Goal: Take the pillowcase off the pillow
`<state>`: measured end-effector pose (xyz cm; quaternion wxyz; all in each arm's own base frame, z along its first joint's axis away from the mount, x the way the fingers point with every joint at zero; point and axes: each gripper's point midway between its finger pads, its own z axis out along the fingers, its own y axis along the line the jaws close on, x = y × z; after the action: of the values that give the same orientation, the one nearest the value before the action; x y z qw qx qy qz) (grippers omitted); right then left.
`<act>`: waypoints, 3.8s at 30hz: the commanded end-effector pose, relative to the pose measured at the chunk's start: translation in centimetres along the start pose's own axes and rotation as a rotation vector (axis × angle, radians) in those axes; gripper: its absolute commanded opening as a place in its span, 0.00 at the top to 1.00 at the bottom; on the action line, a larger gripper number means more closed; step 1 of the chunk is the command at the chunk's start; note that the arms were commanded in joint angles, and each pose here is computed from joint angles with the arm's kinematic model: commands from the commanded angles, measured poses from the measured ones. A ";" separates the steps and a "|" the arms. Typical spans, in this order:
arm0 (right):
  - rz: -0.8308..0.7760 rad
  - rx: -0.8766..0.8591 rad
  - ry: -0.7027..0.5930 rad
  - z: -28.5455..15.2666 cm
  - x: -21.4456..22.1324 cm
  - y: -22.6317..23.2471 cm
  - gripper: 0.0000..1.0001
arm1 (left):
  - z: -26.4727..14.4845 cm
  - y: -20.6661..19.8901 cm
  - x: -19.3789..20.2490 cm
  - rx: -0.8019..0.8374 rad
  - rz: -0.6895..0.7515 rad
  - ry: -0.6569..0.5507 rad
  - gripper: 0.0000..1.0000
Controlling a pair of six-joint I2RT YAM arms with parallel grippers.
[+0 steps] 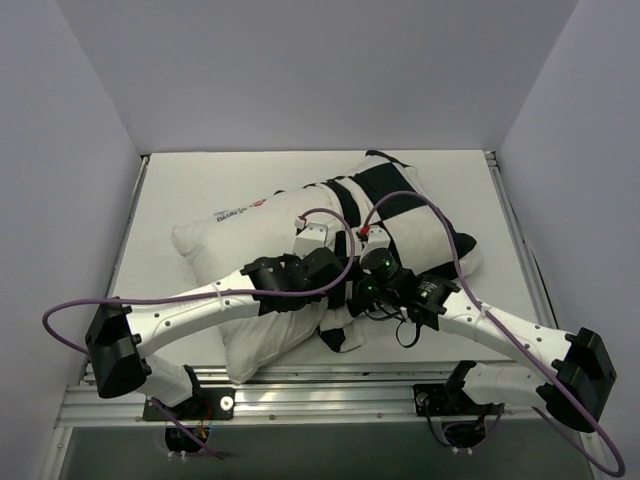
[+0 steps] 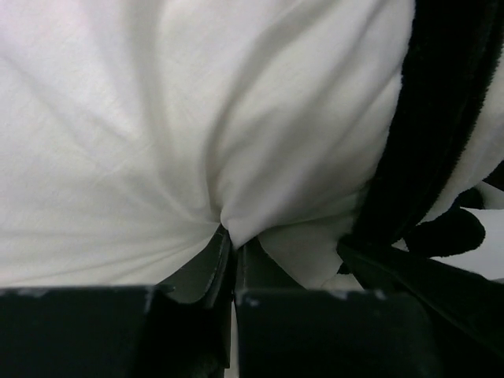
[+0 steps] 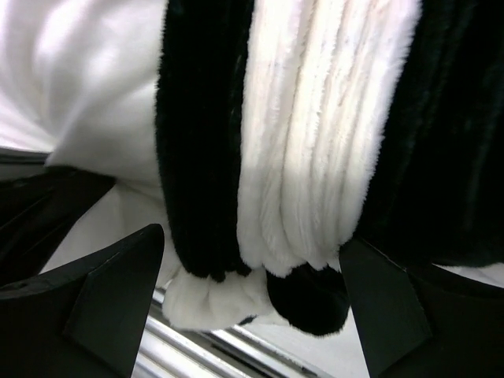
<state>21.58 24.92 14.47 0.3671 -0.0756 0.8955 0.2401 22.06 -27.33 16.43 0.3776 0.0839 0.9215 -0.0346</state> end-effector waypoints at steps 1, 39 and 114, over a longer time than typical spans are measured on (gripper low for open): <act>0.032 0.014 -0.076 1.4 -1.1 0.6 0.14 | 0.2 -0.5 -1.0 0.045 -0.065 -0.036 0.98; 0.289 0.245 -0.408 -12.9 -14.1 -14.6 0.39 | -13.4 12.2 -4.5 0.319 -0.371 -0.098 0.05; -0.349 0.197 -0.123 2.6 -15.6 2.6 0.10 | 7.8 2.9 1.8 0.137 -0.573 0.333 0.75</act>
<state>31.17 27.24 24.34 0.4491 -0.1722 0.8708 0.1017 31.46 -24.85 15.55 0.2781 -0.1421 0.9243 -0.2193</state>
